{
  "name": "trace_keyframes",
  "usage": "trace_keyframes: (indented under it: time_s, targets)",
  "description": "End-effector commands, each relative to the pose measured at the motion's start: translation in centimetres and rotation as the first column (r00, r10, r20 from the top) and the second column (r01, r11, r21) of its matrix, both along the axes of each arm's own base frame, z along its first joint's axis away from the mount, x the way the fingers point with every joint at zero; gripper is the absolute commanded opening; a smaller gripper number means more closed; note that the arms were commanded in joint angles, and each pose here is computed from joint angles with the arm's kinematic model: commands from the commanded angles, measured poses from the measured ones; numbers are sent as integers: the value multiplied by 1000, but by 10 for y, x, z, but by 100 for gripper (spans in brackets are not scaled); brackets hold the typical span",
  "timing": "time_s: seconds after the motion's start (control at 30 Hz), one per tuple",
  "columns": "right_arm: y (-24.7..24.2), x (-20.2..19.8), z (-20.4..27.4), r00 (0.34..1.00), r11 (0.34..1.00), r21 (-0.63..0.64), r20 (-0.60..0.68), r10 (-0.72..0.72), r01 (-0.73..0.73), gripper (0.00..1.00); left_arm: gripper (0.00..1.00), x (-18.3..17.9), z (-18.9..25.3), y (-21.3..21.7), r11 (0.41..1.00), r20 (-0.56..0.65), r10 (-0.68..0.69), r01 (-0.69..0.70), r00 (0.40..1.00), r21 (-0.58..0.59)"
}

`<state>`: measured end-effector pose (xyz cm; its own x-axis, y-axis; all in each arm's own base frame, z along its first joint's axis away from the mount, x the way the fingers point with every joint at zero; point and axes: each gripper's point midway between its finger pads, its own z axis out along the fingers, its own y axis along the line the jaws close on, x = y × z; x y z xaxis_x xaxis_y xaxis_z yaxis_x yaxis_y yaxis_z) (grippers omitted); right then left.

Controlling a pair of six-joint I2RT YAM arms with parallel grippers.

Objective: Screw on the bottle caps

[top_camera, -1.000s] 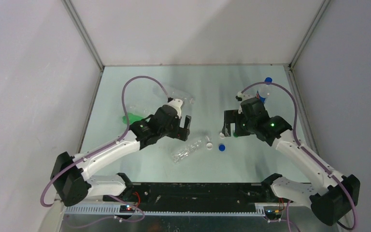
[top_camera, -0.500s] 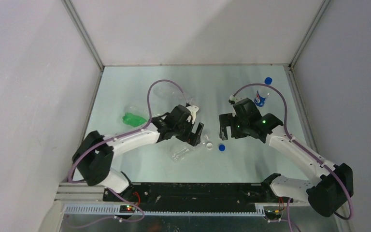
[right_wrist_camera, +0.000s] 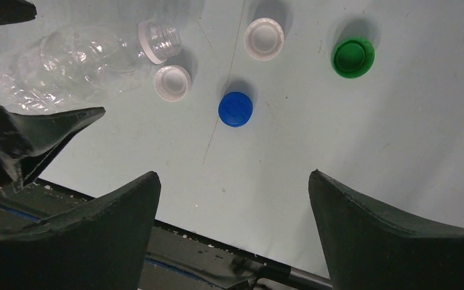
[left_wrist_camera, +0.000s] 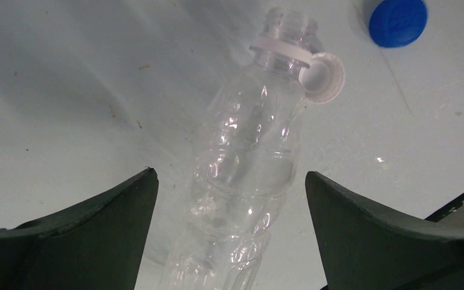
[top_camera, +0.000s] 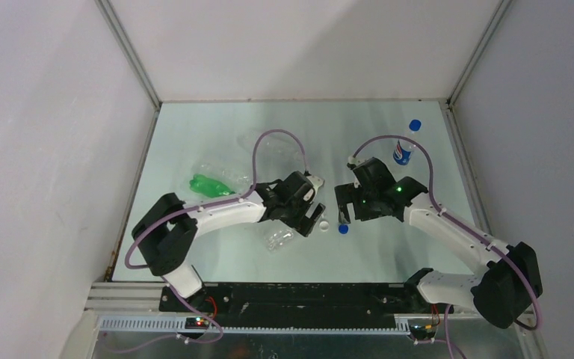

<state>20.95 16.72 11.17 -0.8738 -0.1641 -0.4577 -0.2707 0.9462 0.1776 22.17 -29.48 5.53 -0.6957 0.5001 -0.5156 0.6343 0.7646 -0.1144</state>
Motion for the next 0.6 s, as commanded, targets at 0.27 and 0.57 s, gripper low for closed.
trace_keyframes:
  time_s: [0.27, 0.57]
  targets:
    - [14, 1, -18, 998, 999, 18, -39, 39, -38, 90, 88, -4, -23, 7, 994, 18, -8, 6, 1000, 110]
    - [19, 4, -37, 996, 1000, -11, -86, 14, -15, 81, 72, -1, -21, 16, 996, 76, 57, -62, 995, 66]
